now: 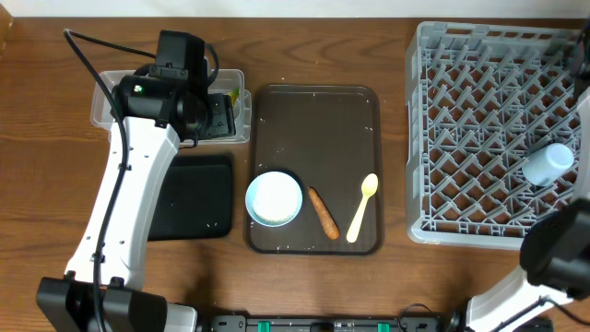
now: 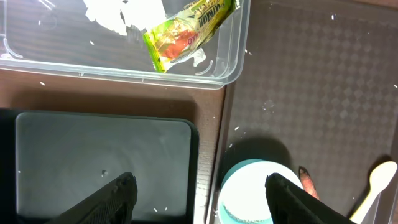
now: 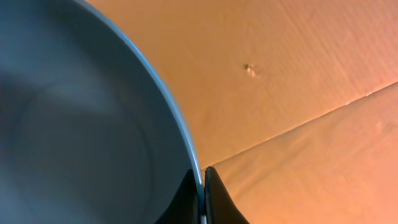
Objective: Sort waste into correct bins and load items into the dishwasher rack
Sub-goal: 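Lift the blue plate and stand it in the dish rack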
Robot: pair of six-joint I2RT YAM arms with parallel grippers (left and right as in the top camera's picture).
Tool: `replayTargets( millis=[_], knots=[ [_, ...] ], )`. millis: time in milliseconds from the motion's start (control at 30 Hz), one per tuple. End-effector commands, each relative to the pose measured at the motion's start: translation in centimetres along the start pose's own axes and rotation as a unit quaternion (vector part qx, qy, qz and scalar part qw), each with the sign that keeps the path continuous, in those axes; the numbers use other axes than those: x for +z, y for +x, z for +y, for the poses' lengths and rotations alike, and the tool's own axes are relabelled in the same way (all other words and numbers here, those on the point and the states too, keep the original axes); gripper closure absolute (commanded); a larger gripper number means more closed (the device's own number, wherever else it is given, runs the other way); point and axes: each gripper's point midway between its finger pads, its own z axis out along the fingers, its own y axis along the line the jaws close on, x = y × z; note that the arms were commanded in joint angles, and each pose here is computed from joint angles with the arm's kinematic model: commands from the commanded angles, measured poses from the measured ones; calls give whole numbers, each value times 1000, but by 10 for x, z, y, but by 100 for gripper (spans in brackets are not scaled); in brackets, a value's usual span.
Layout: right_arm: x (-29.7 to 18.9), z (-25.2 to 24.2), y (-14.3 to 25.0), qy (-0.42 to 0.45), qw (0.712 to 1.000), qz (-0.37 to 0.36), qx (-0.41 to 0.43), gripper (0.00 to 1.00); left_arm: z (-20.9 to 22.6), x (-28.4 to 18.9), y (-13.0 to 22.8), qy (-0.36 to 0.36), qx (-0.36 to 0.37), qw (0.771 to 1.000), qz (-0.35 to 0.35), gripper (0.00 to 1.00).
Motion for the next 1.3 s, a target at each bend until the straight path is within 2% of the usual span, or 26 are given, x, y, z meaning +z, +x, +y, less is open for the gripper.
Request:
replayTargets(
  millis=[0,267,433,733,800,833,867,1033,1133,1267],
  knots=[
    [16,-2,13,39,997,31,-65,99,3,2,0,-7,5,1000,2,32],
    [45,59,39,18,986,58,-155,99,3,2,0,-7,5,1000,2,32],
    [53,81,53,21,982,74,-172,99,3,2,0,-7,5,1000,2,32],
    [22,118,41,-4,984,57,-167,99,3,2,0,-7,2,1000,1,32],
    [10,130,40,-18,982,55,-180,91,3,2,0,-7,1,1000,2,32],
    [3,137,41,-25,981,54,-184,81,3,2,0,-7,1,1000,2,32],
    [-2,142,42,-31,980,55,-187,75,3,2,0,-7,1,1000,2,31],
    [-15,155,52,-48,983,70,-160,57,3,2,0,-7,1,1000,2,31],
    [-17,155,58,-51,984,80,-149,50,4,2,1,-7,1,1000,3,32],
    [-20,150,58,-57,984,82,-147,48,4,2,1,-8,1,1000,4,31]
  ],
)
